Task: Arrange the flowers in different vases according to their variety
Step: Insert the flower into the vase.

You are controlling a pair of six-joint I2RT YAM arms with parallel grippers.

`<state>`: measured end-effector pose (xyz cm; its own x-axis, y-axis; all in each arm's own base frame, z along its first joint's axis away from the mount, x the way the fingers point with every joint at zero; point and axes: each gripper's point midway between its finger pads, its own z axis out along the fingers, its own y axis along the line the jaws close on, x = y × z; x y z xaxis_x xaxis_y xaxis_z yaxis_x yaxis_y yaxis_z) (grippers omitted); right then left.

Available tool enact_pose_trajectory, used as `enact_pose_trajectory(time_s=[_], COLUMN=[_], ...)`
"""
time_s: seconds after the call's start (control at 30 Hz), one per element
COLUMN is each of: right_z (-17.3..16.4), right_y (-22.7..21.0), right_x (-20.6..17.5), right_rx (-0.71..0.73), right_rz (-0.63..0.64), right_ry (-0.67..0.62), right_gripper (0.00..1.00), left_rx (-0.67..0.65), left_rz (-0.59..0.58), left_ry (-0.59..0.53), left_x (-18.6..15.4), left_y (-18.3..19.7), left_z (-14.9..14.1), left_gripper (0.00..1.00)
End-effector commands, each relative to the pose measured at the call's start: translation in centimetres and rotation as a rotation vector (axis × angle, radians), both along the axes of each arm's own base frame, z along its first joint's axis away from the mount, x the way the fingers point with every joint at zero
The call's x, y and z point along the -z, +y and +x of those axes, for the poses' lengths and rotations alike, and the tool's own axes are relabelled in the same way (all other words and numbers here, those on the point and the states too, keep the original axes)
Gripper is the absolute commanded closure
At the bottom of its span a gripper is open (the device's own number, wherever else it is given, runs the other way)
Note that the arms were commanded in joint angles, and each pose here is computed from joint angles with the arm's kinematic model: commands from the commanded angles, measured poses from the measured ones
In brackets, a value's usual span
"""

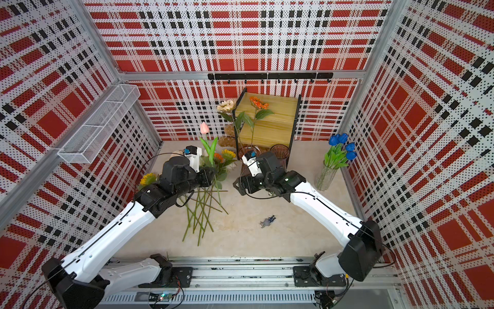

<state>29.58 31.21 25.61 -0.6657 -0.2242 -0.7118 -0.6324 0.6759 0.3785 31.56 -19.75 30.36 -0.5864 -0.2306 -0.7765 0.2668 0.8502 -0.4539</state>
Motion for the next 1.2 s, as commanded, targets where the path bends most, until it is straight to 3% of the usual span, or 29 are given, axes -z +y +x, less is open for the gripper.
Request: enact_pose_trajectory(time_s=[0.0,0.23,0.37,0.47,0.6,0.67,0.8,1.03,1.17], right_z=[-0.1,0.1,0.6,0.9,1.1,1.0,1.4,4.3,6.4], right_y=[3.1,7.4,8.8,9.7,10.3,10.5,10.4,5.6,-2.9], right_x=[-2.4,-3.1,-3.3,-3.9,-4.9,-5.1,-5.2,-6.3,-8.9], right_rx=[-0.073,-0.139,-0.169,-0.19,-0.208,-0.213,-0.182,0.055,0.297], right_rz=[0.085,0.138,0.162,0.177,0.204,0.216,0.214,0.077,-0.109], right_ry=[-0.022,-0.027,-0.028,-0.036,-0.044,-0.041,-0.038,-0.163,-0.279], right_gripper=[0.05,0.1,0.22,0.42,0.84,0.99,1.0,1.0,1.0], left_rx=[0.017,0.022,0.026,0.034,0.032,0.029,-0.021,-0.188,-0.272], left_rz=[-0.027,-0.037,-0.046,-0.05,-0.057,-0.057,-0.056,-0.051,-0.031], left_ry=[-0.057,-0.052,-0.047,-0.039,-0.041,-0.045,-0.045,-0.035,0.036], left_x=[-1.7,-1.5,-1.4,-1.2,-1.3,-1.4,-1.2,-0.9,0.7], left_y=[-0.3,-0.5,-0.6,-0.7,-0.7,-0.6,0.3,5.3,8.7], left_z=[-0.1,-0.5,-0.6,-0.8,-0.9,-0.9,-0.5,0.4,0.5], left_gripper=[1.0,1.0,1.0,1.0,0.99,0.96,0.53,0.43,0.42])
